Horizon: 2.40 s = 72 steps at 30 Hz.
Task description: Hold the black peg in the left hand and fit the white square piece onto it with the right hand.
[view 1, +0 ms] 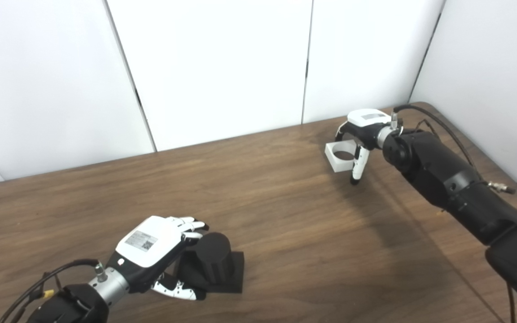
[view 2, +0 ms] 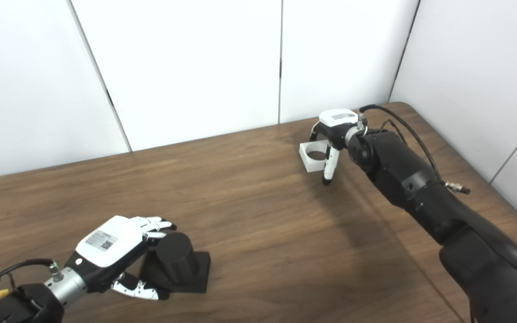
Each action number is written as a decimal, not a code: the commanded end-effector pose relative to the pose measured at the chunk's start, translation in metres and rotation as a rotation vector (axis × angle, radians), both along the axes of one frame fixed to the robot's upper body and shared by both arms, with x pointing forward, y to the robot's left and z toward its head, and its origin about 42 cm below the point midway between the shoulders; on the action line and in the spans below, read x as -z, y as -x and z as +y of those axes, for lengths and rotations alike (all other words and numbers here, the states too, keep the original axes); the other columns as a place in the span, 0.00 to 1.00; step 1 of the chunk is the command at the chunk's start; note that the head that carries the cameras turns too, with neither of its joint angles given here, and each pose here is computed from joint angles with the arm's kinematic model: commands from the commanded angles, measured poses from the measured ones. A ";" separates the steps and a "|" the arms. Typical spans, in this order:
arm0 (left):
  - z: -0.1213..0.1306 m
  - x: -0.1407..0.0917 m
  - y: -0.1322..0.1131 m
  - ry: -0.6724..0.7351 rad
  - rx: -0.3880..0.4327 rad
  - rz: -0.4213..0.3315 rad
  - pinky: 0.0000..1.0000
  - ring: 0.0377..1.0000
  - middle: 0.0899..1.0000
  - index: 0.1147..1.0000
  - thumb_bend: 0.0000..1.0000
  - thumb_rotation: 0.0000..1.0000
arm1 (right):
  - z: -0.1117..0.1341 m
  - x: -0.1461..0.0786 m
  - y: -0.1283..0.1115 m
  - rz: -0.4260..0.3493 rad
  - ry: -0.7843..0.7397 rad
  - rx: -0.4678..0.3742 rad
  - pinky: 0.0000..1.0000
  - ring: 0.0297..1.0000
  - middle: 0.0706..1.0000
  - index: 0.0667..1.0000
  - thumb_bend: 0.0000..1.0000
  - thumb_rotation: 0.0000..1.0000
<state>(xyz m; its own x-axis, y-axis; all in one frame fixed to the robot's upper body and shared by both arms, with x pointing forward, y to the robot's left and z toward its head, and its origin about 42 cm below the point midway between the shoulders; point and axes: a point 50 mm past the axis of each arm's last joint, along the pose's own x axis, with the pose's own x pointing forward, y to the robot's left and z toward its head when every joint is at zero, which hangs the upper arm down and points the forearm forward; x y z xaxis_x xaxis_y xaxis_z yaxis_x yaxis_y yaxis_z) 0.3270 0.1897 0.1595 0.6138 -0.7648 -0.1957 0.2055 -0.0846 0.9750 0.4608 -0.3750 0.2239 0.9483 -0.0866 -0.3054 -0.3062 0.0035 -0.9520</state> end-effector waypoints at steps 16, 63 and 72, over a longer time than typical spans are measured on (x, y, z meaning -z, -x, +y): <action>0.021 0.038 0.022 -0.194 0.005 0.141 0.83 0.88 0.86 0.42 0.52 0.07 | -0.029 0.000 0.003 0.022 0.128 0.056 0.65 0.77 0.75 0.45 0.52 0.15; -0.007 0.035 -0.004 -0.144 -0.050 0.145 0.87 0.91 0.85 0.42 0.52 0.07 | 0.101 -0.110 0.083 -0.292 -0.052 -0.596 0.77 0.83 0.74 0.44 0.52 0.14; -0.013 0.033 -0.007 -0.146 -0.061 0.149 0.87 0.92 0.88 0.43 0.52 0.07 | 0.130 -0.118 0.102 -0.294 -0.103 -0.750 0.74 0.81 0.73 0.44 0.52 0.14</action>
